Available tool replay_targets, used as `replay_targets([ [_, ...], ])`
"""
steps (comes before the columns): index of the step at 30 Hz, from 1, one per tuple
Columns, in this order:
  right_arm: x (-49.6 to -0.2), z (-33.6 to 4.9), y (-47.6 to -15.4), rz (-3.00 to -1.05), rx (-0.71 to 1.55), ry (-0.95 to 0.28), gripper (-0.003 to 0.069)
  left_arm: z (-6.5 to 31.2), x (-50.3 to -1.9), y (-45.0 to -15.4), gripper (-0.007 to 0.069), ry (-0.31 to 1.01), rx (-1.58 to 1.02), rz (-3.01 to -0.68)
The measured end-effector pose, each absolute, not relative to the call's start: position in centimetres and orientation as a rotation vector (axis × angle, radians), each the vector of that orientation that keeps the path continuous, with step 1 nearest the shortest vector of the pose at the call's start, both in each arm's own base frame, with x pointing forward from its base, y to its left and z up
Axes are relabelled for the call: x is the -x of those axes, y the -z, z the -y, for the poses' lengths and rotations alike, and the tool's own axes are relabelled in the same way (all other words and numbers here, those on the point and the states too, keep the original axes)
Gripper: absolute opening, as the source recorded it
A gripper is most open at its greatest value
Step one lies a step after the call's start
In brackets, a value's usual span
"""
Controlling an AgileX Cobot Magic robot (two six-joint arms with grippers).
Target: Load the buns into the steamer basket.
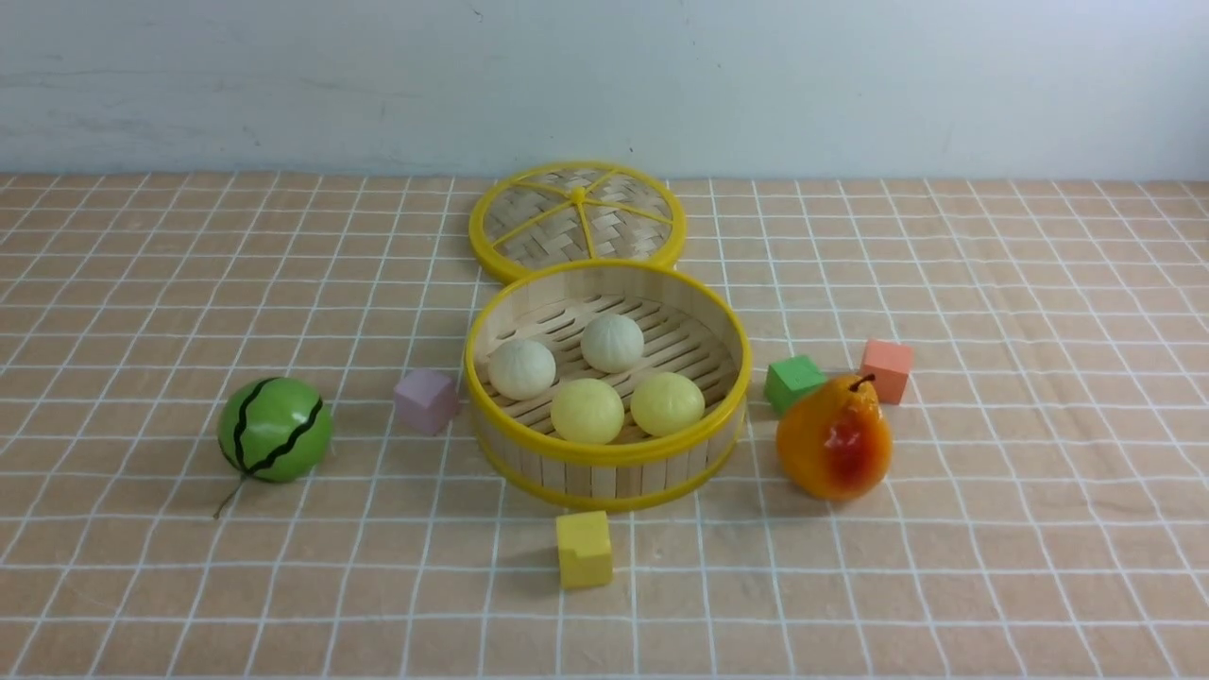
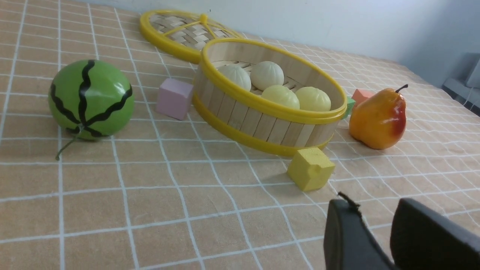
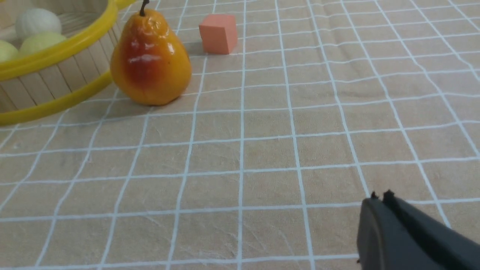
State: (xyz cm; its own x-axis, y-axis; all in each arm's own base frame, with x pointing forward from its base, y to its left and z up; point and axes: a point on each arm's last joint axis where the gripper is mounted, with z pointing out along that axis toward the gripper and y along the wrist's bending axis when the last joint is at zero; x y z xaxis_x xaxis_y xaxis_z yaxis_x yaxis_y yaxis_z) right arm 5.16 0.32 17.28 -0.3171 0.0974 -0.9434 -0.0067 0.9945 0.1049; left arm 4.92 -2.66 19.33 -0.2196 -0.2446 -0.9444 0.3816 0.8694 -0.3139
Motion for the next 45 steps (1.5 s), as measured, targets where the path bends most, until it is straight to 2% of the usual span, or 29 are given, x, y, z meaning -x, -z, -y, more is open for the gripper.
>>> replay_targets([
  [24, -5.2, -0.3, -17.2, -1.891, -0.071, -0.109, 0.0001, 2.7, -4.9, -19.3, 0.0200, 0.577, -0.109, -1.703],
  [31, -5.2, -0.3, -17.3, -1.891, -0.072, -0.110, 0.0008, 2.1, -5.2, -19.7, 0.0202, 0.513, -0.033, -1.651],
  [34, -5.2, -0.3, -17.3, -1.890, -0.072, -0.110, 0.0012, 1.3, -5.5, -19.7, 0.0155, 0.433, 0.122, -1.640],
  [36, -5.2, -0.3, -17.3, -1.890, -0.073, -0.111, 0.0015, 0.9, -5.5, -19.2, 0.0083, 0.378, 0.189, -1.674],
  [38, -5.2, -0.3, -17.3, -1.890, -0.073, -0.111, 0.0016, 0.8, -5.5, -18.8, 0.0048, 0.358, 0.201, -1.701],
  [39, -5.2, -0.3, -17.3, -1.890, -0.073, -0.111, 0.0019, 0.7, -5.4, -18.2, -0.0006, 0.330, 0.202, -1.767],
  [45, -5.2, -0.3, -17.3, -1.889, -0.074, -0.111, 0.0024, 0.7, -5.2, -16.9, -0.0013, 0.300, 0.204, -1.885],
])
